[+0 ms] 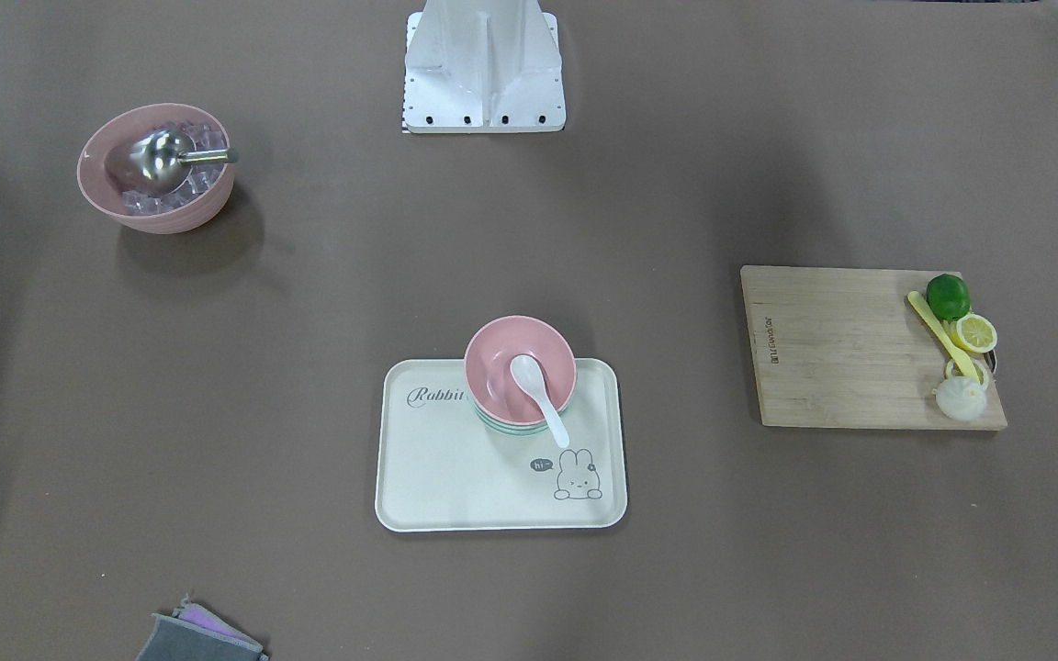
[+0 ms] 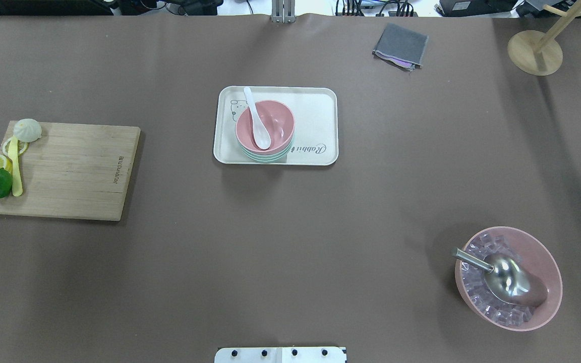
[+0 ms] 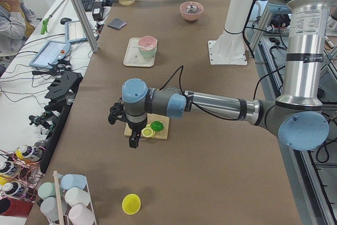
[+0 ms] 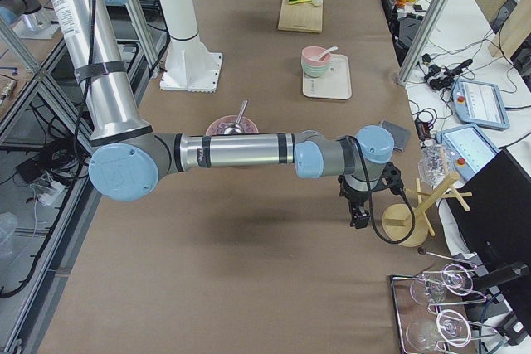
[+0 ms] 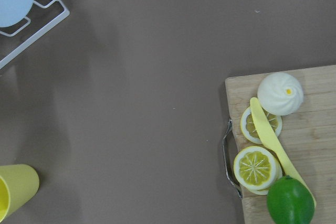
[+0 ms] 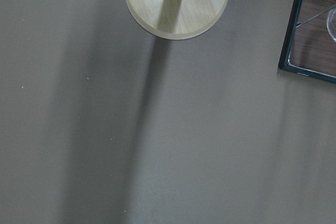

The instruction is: Stack pink bowl on green and place spoon

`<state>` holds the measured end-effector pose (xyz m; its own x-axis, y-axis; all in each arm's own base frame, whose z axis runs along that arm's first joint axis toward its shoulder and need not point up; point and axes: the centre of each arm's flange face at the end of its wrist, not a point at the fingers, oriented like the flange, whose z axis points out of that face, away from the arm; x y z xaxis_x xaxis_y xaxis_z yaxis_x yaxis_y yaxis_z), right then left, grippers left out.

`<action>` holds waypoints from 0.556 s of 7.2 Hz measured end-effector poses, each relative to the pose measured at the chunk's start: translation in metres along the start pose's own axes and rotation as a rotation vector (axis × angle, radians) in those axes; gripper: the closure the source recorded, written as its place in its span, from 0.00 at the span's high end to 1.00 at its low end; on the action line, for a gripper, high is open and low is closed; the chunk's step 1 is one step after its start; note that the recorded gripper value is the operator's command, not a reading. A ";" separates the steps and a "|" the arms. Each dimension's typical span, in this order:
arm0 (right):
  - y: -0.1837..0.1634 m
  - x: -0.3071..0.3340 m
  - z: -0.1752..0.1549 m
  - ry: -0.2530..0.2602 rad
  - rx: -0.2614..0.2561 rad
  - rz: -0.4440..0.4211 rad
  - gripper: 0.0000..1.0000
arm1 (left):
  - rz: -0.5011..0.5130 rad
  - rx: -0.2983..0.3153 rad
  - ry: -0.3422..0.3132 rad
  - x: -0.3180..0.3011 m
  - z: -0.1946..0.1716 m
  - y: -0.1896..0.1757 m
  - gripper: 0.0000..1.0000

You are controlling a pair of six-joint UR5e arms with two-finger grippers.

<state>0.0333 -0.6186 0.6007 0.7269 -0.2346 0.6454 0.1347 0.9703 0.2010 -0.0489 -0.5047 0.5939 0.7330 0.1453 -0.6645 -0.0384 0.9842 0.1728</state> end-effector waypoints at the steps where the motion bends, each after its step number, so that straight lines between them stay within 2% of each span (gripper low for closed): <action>1: -0.002 0.001 -0.004 0.001 0.004 -0.001 1.00 | 0.002 0.003 -0.001 0.000 -0.001 -0.001 0.98; 4: -0.005 0.000 -0.009 0.002 0.014 -0.001 1.00 | 0.010 0.013 -0.001 0.004 -0.005 -0.004 0.98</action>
<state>0.0385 -0.6224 0.5928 0.7284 -0.2353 0.6435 0.1260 0.9692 0.2118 -0.0494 -0.5074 0.5873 0.7334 0.1547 -0.6620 -0.0367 0.9814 0.1887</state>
